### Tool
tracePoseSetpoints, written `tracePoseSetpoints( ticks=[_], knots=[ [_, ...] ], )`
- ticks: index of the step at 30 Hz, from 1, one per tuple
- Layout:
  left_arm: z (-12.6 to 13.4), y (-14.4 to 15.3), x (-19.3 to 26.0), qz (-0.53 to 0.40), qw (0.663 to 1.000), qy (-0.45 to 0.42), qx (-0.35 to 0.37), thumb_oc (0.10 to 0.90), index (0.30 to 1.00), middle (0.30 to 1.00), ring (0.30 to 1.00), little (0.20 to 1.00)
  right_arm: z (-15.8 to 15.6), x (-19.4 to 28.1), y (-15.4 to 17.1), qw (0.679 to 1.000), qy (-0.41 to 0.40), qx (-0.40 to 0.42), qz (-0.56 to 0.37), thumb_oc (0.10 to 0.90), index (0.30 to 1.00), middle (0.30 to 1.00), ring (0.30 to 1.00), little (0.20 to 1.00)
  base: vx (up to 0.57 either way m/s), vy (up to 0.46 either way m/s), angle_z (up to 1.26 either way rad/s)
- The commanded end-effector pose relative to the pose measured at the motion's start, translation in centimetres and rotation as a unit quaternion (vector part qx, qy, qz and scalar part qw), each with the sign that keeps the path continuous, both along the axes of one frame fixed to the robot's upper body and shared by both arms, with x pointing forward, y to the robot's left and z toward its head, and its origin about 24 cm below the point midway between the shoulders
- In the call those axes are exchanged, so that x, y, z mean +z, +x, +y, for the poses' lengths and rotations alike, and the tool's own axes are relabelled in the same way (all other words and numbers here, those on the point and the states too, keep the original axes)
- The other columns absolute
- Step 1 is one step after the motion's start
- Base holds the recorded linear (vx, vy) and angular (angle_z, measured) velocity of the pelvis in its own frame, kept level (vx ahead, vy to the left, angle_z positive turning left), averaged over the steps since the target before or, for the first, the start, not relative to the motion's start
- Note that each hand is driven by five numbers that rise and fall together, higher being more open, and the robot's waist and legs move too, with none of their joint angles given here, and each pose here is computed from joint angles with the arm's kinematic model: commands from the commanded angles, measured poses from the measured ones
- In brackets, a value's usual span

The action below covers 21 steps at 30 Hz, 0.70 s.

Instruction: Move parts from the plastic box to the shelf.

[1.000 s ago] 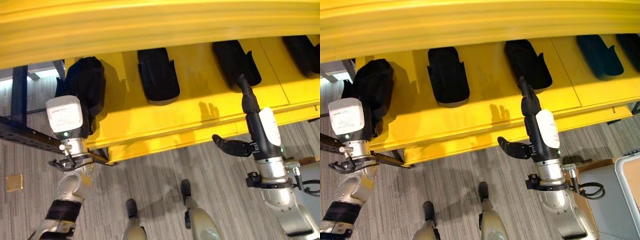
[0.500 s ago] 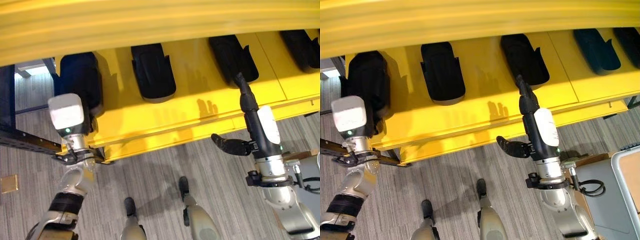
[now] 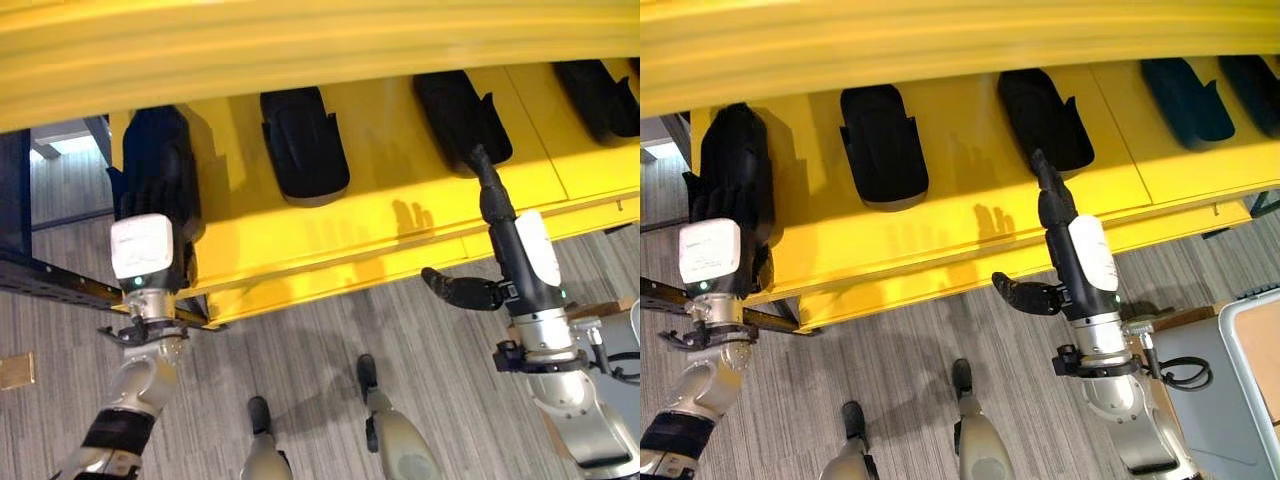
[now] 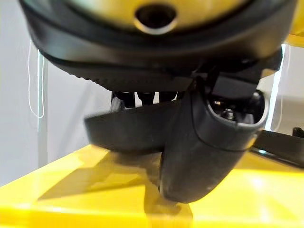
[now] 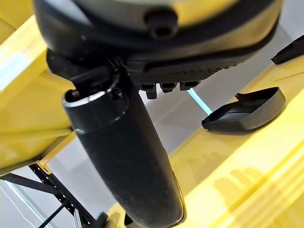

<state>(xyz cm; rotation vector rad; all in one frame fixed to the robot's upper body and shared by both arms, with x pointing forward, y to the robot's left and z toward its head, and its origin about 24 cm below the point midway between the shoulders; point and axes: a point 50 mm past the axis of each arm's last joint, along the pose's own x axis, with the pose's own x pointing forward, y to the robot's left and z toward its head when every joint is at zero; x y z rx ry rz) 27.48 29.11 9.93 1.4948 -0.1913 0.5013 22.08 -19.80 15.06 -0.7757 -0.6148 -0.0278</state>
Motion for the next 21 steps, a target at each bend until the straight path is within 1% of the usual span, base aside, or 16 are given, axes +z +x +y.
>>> tracePoseSetpoints(
  ticks=[1,4,11,21],
  knots=[
    [1.9,-0.4,3.7,-0.045,0.997,0.066,0.012,0.900,1.000,1.000,1.000,1.000,0.2,4.1,-1.1,0.993,0.011,0.028,-0.111,0.900,1.000,1.000,1.000,1.000,0.00,0.000,0.00],
    [2.1,-0.7,4.1,-0.051,0.996,0.071,0.013,0.900,1.000,1.000,1.000,1.000,0.1,4.1,-1.1,0.994,0.009,0.024,-0.109,0.900,1.000,1.000,1.000,1.000,0.00,0.000,0.00],
    [1.8,-1.5,6.6,-0.099,0.990,0.101,-0.001,0.900,1.000,1.000,1.000,1.000,-0.3,4.0,-1.0,0.995,0.005,0.013,-0.101,0.900,1.000,1.000,1.000,1.000,0.01,0.004,0.01],
    [1.6,-1.9,7.5,-0.118,0.987,0.106,-0.009,0.900,1.000,1.000,1.000,1.000,-1.0,3.7,-1.1,0.995,0.007,-0.009,-0.094,0.900,1.000,1.000,1.000,1.000,0.01,0.005,0.03]
  ],
)
